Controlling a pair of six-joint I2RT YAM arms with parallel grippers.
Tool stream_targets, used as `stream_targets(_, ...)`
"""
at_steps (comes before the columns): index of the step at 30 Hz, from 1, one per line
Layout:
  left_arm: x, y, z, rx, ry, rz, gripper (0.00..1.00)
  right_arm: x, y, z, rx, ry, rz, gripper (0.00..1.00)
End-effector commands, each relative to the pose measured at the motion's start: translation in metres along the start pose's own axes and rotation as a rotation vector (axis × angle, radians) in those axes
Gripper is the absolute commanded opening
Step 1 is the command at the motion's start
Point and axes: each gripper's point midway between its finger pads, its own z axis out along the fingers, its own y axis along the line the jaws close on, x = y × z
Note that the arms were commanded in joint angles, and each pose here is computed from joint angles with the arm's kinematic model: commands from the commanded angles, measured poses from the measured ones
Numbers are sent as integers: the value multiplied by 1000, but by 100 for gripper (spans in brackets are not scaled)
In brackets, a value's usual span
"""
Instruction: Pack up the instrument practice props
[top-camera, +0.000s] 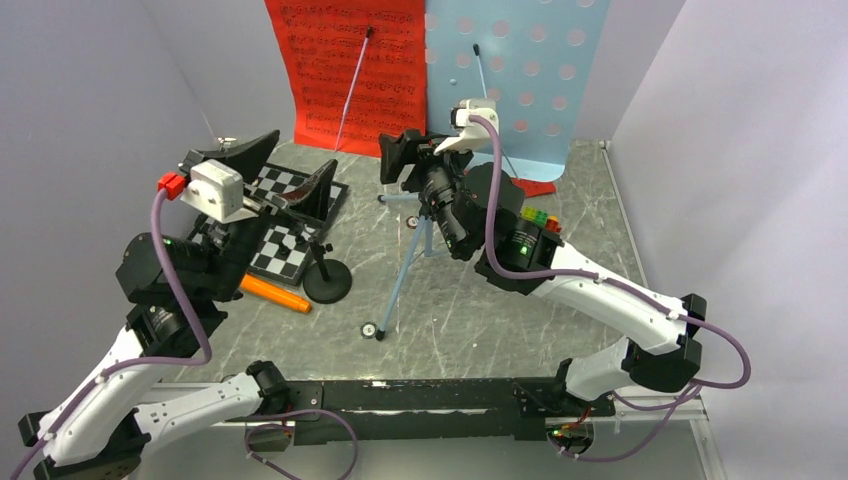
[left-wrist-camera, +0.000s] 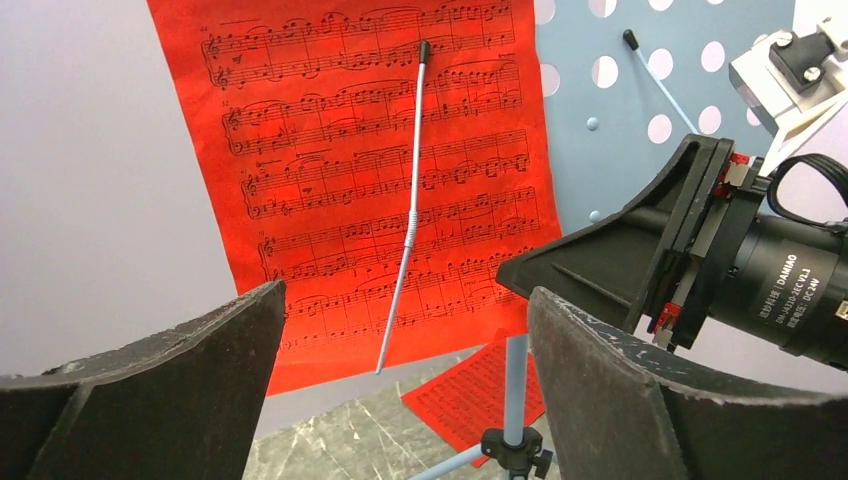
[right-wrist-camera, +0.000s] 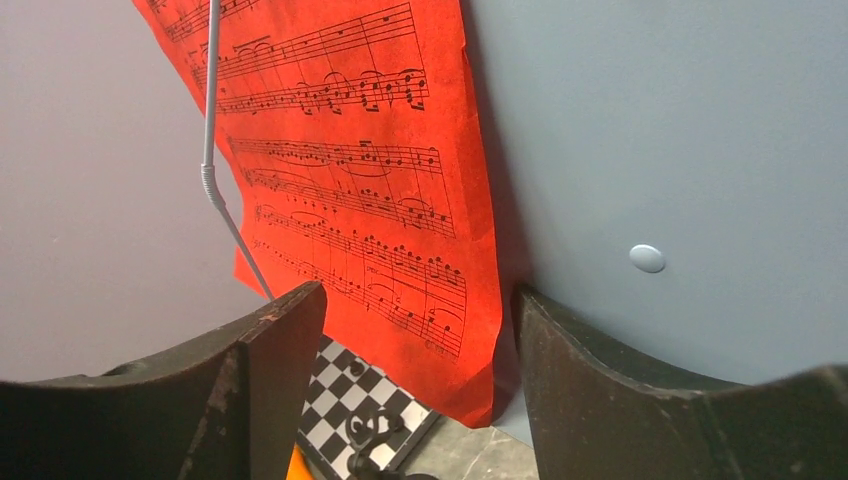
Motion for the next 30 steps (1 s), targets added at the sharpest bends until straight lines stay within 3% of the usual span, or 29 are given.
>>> stream_targets(1, -14, 7, 6, -31, -59, 40, 93, -17, 0, 5, -3, -33, 10, 70)
stream_targets(4, -11, 12, 8, -61, -69, 70, 91, -17, 3, 8, -6, -36, 8, 63)
stream_targets(9, -5, 8, 15, -37, -51, 135, 94, -14, 5, 10, -18, -54, 1, 37)
stream_targets(14, 1, 10, 25, -15, -28, 183, 98, -12, 5, 10, -18, -53, -8, 25)
stream_targets(25, -6, 9, 51, 72, -37, 239, 81, -10, 9, 10, -46, -34, -46, 8)
stream_targets(30, -6, 2, 62, 116, -45, 269, 78, -9, 11, 10, -55, -25, -56, 3)
